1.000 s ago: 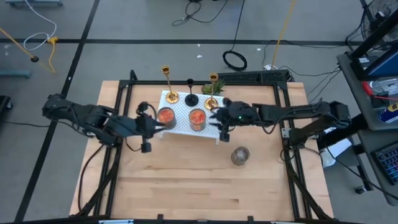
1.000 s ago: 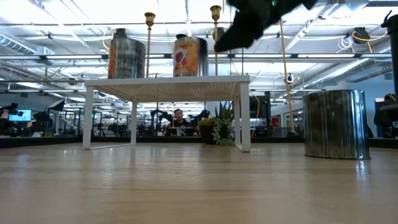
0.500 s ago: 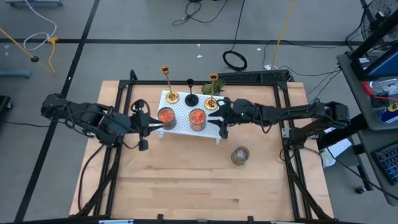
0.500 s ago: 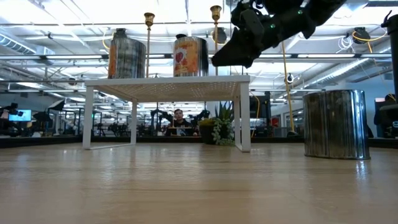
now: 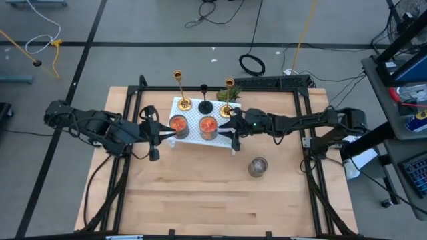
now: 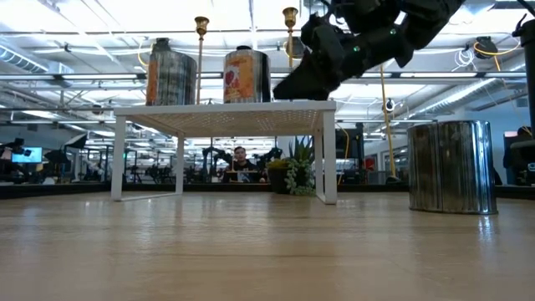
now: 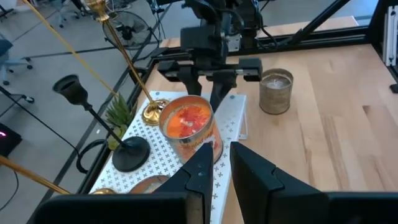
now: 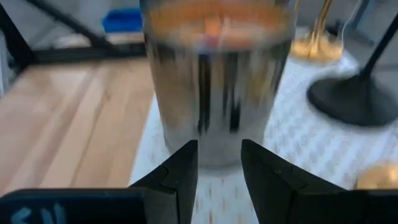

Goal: Pick & Place candle stick holders
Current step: Put the left orange scented candle on the shelf, then put the orange scented candle on the shelf

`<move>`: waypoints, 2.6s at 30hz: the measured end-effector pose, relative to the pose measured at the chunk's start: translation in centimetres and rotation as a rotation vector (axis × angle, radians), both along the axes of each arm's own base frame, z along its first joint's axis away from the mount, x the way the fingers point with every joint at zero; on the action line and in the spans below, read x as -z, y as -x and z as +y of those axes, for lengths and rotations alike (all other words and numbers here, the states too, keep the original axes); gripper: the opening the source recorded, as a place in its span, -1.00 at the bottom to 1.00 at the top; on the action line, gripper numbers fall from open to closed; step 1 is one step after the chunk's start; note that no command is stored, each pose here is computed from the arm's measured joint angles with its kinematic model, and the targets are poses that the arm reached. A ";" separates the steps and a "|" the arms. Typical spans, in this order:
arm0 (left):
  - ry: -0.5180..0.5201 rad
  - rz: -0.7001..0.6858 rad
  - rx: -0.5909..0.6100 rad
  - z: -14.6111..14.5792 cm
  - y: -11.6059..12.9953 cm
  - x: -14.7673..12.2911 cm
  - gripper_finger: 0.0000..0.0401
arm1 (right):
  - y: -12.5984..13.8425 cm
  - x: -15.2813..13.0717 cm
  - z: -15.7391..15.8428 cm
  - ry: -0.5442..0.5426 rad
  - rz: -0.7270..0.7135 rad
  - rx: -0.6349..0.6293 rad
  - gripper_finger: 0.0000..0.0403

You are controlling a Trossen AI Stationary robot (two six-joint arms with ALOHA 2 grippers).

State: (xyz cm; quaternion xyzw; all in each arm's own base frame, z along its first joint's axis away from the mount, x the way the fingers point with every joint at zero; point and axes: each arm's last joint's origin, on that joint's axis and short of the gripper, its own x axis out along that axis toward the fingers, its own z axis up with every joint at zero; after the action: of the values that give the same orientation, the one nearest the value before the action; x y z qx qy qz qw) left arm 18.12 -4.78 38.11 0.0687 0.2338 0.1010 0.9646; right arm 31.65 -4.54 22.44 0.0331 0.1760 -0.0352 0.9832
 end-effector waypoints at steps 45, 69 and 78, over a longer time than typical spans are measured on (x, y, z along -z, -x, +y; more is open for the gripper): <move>0.000 -0.020 0.003 0.0 -0.1 -0.2 -0.69 | 0.6 -1.7 0.5 -0.030 -0.054 0.002 -0.40; 0.033 -0.028 -0.013 0.0 -0.1 -0.2 -0.69 | 8.6 -1.5 13.5 -0.438 0.499 -0.053 -0.42; 0.026 -0.034 -0.032 0.0 -0.1 -0.2 -0.69 | 10.6 -0.6 15.3 -0.445 0.632 0.015 -0.54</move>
State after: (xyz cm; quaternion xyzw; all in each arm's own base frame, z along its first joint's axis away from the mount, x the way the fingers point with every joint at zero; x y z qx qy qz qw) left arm 18.24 -4.76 38.31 0.0508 0.2198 0.1148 0.9674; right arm 21.09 10.77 23.03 0.2345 0.4736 -0.0120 0.8489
